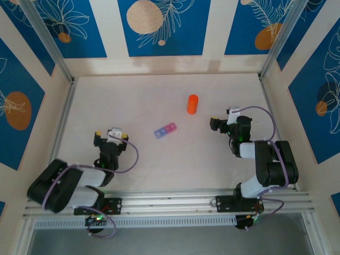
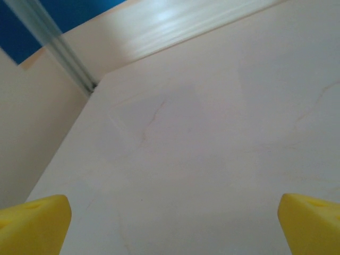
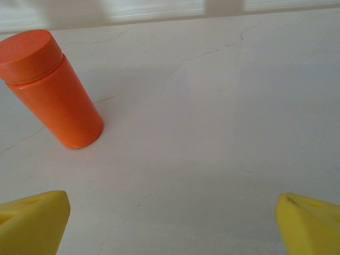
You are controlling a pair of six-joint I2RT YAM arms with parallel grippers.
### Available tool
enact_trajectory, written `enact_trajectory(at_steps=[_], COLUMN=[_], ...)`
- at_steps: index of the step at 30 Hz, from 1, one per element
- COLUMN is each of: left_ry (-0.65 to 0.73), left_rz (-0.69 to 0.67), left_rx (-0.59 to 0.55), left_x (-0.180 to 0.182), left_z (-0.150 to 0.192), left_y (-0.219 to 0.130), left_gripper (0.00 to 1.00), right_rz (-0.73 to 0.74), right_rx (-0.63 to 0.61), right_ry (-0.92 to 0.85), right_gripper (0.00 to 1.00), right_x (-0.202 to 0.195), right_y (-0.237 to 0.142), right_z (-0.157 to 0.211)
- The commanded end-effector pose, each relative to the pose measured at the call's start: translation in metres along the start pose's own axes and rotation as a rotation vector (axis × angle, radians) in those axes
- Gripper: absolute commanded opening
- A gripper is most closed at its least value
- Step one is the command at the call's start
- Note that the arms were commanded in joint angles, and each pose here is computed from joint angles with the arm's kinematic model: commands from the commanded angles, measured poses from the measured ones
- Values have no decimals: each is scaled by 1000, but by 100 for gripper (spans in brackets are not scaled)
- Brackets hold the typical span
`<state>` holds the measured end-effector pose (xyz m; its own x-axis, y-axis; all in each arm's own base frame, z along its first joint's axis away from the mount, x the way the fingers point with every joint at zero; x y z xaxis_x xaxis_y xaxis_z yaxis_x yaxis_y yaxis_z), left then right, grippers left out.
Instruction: Sort the pills into containers
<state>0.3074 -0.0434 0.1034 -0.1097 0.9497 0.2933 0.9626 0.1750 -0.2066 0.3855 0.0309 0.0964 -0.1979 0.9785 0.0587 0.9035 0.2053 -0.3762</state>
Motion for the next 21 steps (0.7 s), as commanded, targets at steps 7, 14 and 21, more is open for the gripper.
enact_trajectory(at_steps=[7,14,21], left_ry=[33,-20,-131], left_rz=[164,175,217], left_rx=[-184,-168,-118], left_x=[-28,-20,-9], left_z=[-36,-30,-17], left_y=[16,20,41], left_gripper=[99,99,99], right_rz=[-9,-10,-10], right_rx=[-1,-2,-2], right_ry=[6,7,6], right_gripper=[99,99,99], right_x=[1,1,1], right_y=[0,0,0], right_z=[-2,-2,-2])
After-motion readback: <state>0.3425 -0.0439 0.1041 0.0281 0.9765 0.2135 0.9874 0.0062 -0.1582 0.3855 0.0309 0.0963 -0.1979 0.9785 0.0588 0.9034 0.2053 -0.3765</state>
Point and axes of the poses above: each hand's point on the last joint's axis, 136 mm out from that joint toward the fingers, its own y axis out along the fingers, its own x axis along the line the jaws close on, z = x × y, the point moved 1 cm from there along -y, back along the fingers, and after that the axes turned 5 degrees about -y, right-handed, at the moved point
